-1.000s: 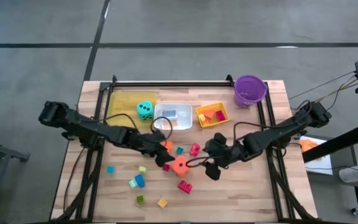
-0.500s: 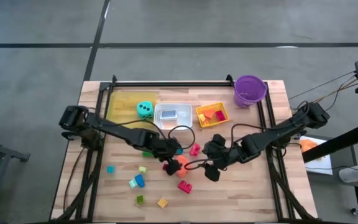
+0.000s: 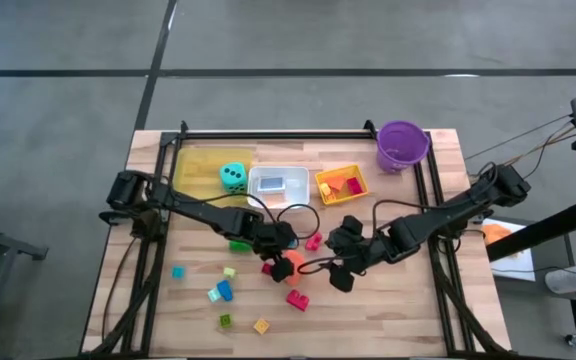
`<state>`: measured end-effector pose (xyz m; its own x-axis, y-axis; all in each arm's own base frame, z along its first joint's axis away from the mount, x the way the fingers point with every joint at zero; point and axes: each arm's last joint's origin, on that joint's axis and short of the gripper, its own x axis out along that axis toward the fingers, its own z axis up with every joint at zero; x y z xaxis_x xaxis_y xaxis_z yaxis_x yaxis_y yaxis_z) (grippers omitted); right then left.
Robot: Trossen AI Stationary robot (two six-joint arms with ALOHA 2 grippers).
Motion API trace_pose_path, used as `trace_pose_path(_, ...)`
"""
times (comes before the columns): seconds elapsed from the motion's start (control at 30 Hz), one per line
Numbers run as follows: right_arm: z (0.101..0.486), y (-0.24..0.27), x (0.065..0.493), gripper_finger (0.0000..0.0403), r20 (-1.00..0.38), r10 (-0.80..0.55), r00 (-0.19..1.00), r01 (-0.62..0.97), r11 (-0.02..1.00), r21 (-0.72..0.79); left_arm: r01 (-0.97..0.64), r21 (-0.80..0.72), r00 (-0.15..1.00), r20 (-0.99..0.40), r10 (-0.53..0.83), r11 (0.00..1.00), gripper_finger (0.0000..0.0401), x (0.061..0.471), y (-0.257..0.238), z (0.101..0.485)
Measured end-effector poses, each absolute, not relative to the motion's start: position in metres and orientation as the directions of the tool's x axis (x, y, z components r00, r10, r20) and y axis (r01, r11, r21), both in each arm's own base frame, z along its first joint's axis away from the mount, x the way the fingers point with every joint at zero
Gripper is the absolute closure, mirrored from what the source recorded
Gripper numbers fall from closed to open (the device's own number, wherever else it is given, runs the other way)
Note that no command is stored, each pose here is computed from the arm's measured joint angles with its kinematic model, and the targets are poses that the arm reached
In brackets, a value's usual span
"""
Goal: Pick & Place Toys
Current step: Put the orange dice into the yellow transparent bin
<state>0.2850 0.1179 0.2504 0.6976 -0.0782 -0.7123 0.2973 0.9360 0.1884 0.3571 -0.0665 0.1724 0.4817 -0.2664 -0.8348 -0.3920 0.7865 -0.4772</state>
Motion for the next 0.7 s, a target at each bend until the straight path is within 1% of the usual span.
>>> trace_pose_path(0.23, 0.252, 0.121, 0.285, 0.0094, -0.700, -0.069, 0.710, 0.285, 0.938, 0.197, -0.350, -0.511, 0.487, -0.815, -0.313, 0.785, 0.0011, 0.366, -0.066, 0.160)
trace_pose_path(0.5, 0.252, 0.123, 0.284, 0.0094, -0.700, -0.064, 0.711, 0.278, 0.940, 0.196, -0.302, -0.524, 0.498, -0.799, -0.337, 0.796, 0.0015, 0.369, -0.067, 0.156)
trace_pose_path(0.6, 0.252, 0.123, 0.284, 0.0094, -0.700, -0.064, 0.711, 0.278, 0.940, 0.196, -0.307, -0.526, 0.491, -0.801, -0.341, 0.793, 0.0038, 0.371, -0.066, 0.152)
trace_pose_path(0.7, 0.252, 0.123, 0.284, 0.0094, -0.700, -0.064, 0.711, 0.278, 0.940, 0.196, -0.308, -0.532, 0.477, -0.803, -0.357, 0.789, 0.0080, 0.372, -0.067, 0.147)
